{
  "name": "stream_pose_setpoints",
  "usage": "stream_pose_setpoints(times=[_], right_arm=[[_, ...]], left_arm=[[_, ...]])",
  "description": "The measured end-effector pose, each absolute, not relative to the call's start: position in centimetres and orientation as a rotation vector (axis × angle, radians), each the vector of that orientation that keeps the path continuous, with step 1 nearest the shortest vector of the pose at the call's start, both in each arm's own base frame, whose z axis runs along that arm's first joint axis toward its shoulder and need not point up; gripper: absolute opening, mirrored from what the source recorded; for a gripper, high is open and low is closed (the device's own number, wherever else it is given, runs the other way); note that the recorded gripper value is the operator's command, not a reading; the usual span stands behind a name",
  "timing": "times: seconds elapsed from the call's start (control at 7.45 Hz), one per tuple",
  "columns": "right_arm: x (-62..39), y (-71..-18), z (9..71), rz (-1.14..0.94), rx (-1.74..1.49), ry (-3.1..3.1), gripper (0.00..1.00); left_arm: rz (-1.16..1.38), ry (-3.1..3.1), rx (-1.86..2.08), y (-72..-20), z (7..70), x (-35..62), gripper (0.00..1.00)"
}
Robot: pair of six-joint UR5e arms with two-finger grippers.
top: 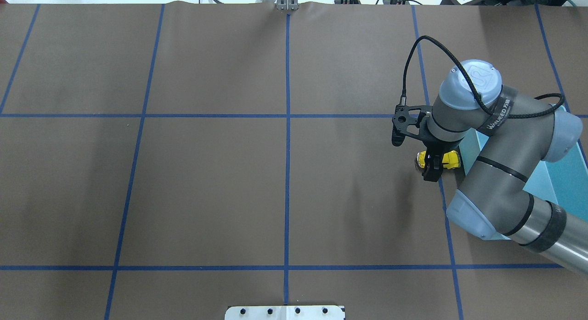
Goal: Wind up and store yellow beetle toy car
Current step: 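Close the right gripper around the yellow car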
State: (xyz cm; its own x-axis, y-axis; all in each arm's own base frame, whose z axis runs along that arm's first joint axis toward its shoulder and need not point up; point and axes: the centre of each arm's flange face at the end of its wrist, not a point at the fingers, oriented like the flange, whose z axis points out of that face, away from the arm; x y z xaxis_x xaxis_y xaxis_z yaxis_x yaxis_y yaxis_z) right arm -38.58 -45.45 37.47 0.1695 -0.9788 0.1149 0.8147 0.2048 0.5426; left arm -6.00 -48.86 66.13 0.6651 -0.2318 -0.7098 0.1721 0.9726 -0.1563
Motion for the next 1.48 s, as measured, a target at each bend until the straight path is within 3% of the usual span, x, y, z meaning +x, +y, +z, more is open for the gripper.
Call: stream_pose_setpoints(times=[1.48], right_arm=[[-40.0,-45.3,43.8,-1.402,0.474,-0.383,0.97]], left_arm=[[-0.236,0.811,-0.092,-48.3,66.5,-6.0,1.00]])
